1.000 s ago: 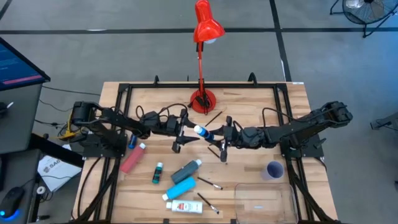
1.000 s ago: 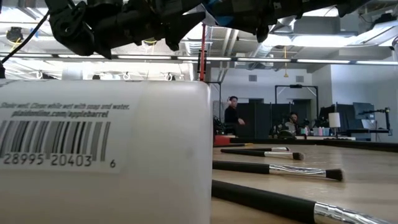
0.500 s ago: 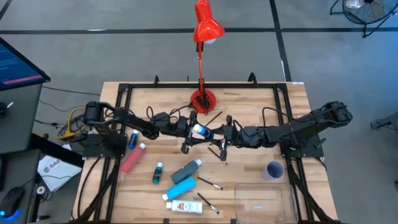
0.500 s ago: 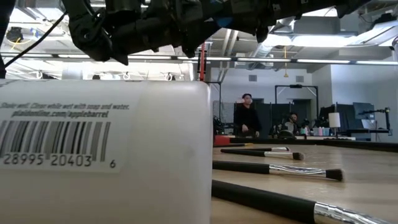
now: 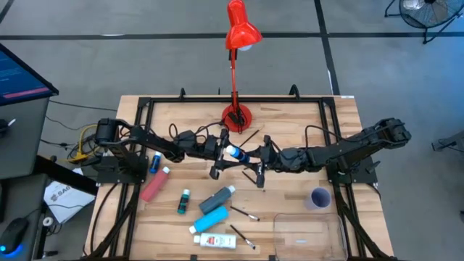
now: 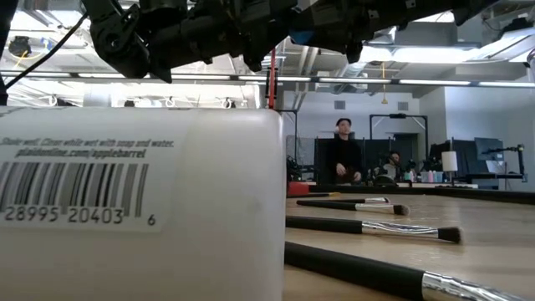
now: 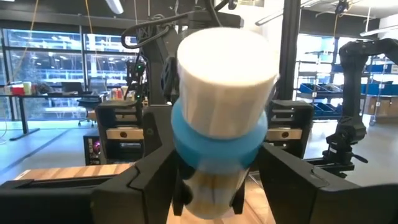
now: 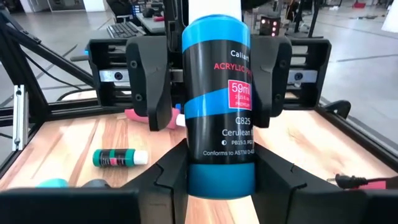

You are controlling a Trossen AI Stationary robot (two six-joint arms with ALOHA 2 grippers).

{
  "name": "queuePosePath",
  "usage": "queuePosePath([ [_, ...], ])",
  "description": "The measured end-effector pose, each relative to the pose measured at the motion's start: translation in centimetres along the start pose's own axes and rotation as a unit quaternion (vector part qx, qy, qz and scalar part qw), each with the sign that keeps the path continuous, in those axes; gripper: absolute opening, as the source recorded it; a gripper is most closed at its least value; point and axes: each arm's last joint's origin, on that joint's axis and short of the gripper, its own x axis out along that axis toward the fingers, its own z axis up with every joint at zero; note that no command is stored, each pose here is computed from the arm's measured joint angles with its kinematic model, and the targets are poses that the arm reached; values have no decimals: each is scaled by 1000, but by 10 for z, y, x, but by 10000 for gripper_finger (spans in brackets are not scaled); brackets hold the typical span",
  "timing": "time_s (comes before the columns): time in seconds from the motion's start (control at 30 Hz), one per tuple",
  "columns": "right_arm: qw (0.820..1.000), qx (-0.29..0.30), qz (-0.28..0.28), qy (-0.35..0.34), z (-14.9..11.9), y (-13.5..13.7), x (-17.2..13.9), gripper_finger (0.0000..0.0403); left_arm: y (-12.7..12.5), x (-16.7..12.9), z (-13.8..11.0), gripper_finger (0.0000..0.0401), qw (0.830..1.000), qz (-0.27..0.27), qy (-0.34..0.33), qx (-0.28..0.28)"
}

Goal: Pick & Place Paint Supplies
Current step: Put the blue paint bottle into the transparent bin

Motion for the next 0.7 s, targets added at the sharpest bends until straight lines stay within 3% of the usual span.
queuePosePath([
  [0.2,1000,4,0,2,0,0,0,125,0,0,0,191,1000,0,0,-1],
  [0.53,1000,4,2,2,0,-1,1,125,0,0,0,73,1000,2,2,-1],
  [0.7,1000,8,1,12,-2,-1,0,134,0,0,-2,60,1000,3,10,-5],
])
